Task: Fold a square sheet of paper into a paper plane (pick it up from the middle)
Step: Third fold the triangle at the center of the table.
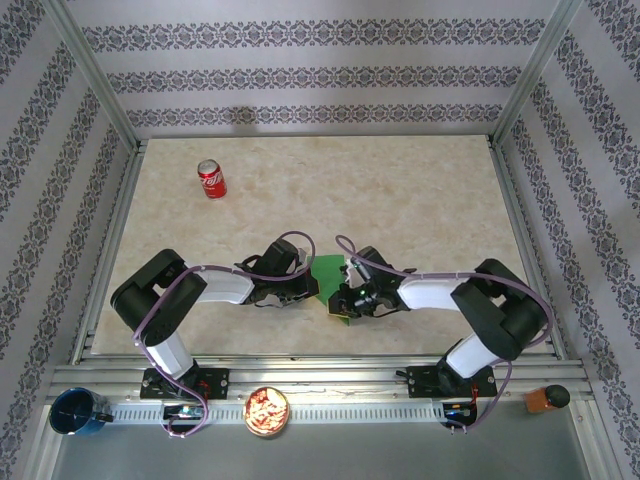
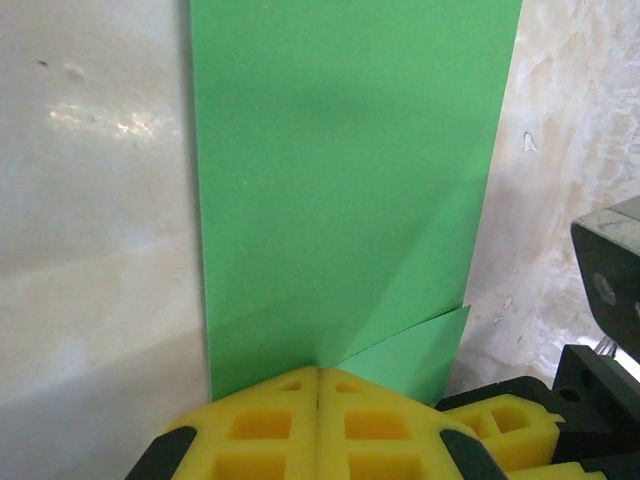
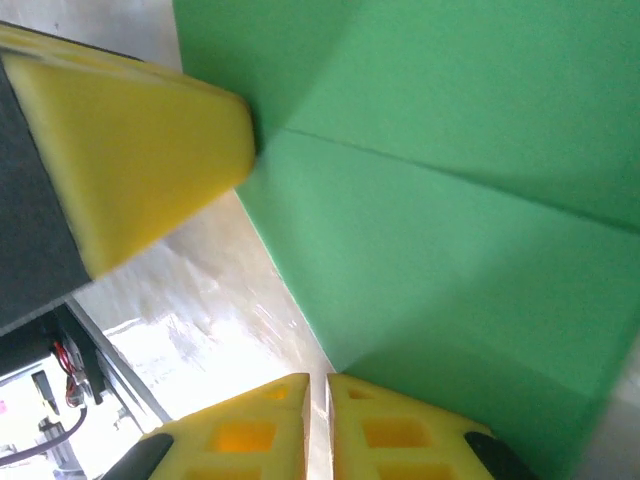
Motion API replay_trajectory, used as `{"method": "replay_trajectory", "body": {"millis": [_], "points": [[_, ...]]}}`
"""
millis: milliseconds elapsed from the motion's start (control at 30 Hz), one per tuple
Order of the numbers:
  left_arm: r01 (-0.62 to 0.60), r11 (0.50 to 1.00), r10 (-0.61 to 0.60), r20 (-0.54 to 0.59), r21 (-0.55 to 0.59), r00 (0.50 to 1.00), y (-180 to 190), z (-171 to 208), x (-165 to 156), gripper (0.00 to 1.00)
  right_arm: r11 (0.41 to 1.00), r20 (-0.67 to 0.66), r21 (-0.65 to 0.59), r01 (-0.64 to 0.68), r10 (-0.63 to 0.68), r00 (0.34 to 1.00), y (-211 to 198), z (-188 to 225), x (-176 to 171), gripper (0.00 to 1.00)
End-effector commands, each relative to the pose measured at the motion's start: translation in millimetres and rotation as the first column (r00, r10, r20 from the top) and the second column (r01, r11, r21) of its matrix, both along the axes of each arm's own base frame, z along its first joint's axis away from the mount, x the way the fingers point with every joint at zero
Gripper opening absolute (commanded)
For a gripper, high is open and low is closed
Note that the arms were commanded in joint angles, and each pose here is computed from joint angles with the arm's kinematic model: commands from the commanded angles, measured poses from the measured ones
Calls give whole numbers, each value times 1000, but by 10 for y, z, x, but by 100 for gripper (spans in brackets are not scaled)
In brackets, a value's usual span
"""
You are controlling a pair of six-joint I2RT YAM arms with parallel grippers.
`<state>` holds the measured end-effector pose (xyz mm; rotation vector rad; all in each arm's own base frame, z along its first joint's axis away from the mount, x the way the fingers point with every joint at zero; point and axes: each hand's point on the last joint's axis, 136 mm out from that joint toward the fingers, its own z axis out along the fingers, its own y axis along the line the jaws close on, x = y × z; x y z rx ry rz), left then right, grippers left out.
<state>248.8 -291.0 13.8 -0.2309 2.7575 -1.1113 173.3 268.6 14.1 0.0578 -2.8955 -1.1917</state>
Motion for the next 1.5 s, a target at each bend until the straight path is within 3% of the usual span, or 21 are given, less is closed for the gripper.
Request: {"method": "replay_trajectory", "body": {"millis": [0,600,933,1133,1467], "points": [[-34,960,81,-159,278,984,555,-699,-402,0,997,-50,-74,9,-12,999,-268,-182,-191,16],[-34,961,73,-133,274,988,538,-605,-356,0,995,-18,-94,42,-44,999,-653,-91,-465,18],[-54,963,84,-100,265,991,551,-516,-324,0,999,119,52,-13,7,993,-207,426,-119,14],[-52,964,78,-91,261,993,545,-494,-318,0,999,58,-22,-31,32,998,-151,177,-44,12],[-53,962,77,-81,268,994,565,-460,-312,0,995,0,-92,-25,25,1000,-435,-44,-373,14]]}}
